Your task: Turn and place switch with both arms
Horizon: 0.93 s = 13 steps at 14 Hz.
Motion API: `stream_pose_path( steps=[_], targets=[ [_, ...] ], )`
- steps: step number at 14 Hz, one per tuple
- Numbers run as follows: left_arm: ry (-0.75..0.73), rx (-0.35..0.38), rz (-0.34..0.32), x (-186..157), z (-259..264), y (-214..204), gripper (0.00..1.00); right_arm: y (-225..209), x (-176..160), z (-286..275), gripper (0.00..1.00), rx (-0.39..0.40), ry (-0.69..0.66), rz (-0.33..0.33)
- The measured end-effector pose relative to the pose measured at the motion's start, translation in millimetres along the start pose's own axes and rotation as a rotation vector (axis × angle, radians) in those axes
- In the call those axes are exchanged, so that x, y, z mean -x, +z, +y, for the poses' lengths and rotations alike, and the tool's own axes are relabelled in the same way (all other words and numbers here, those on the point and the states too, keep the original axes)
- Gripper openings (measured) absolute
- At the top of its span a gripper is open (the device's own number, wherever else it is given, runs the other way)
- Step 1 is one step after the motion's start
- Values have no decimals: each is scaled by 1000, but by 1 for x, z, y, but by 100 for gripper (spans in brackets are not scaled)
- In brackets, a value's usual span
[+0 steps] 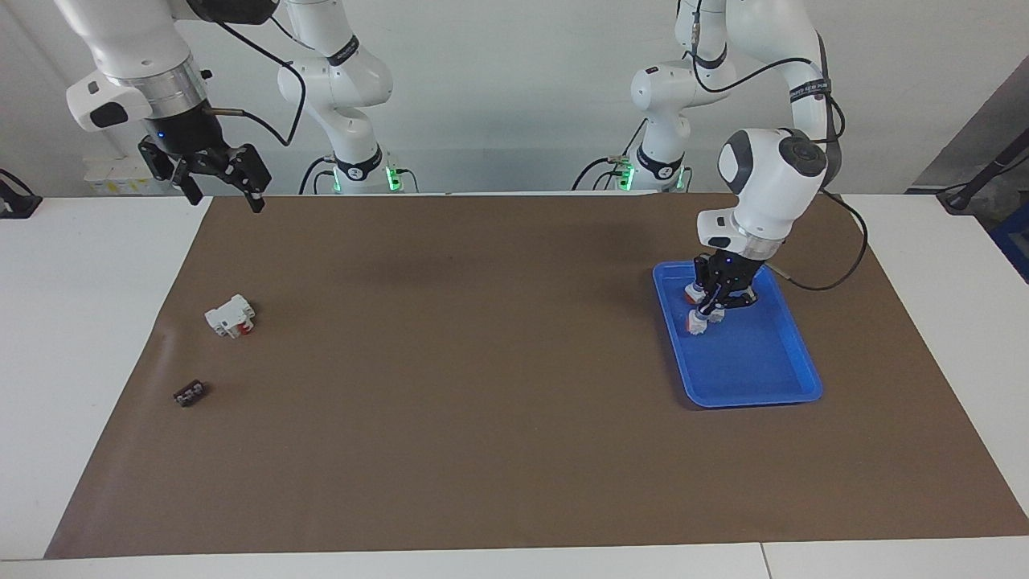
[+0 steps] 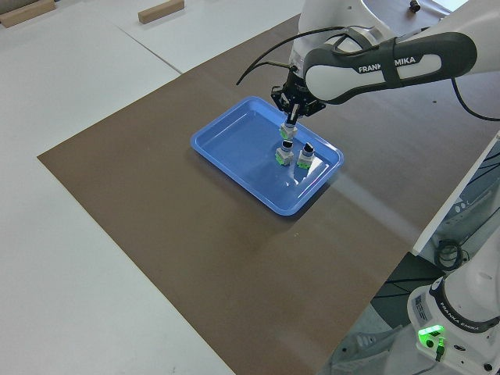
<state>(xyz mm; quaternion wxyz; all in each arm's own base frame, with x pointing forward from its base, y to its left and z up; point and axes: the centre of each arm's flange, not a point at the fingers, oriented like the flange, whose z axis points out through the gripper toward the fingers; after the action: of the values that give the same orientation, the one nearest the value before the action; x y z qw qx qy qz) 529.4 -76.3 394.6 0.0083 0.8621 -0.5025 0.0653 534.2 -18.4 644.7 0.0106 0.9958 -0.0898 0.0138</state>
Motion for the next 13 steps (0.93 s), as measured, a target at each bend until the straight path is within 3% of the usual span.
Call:
stream_pose_path(
  steps=[4, 6, 7, 10, 13],
  targets=[
    [-13, -51, 8, -1, 9, -48, 70, 5, 1, -3, 99, 2, -6, -11],
    [-86, -47, -9, 5, 18, -69, 94, 5, 1, -3, 99, 2, -6, -11],
    [-165, -30, -29, 11, 23, -77, 99, 5, 1, -3, 100, 2, -6, -11],
    [-535, 57, -142, 31, 42, -88, 100, 5, 1, -3, 100, 2, -6, -12],
    [-821, 60, -137, 37, 39, -100, 100, 2, 3, -3, 100, 1, -7, -7]
  ],
)
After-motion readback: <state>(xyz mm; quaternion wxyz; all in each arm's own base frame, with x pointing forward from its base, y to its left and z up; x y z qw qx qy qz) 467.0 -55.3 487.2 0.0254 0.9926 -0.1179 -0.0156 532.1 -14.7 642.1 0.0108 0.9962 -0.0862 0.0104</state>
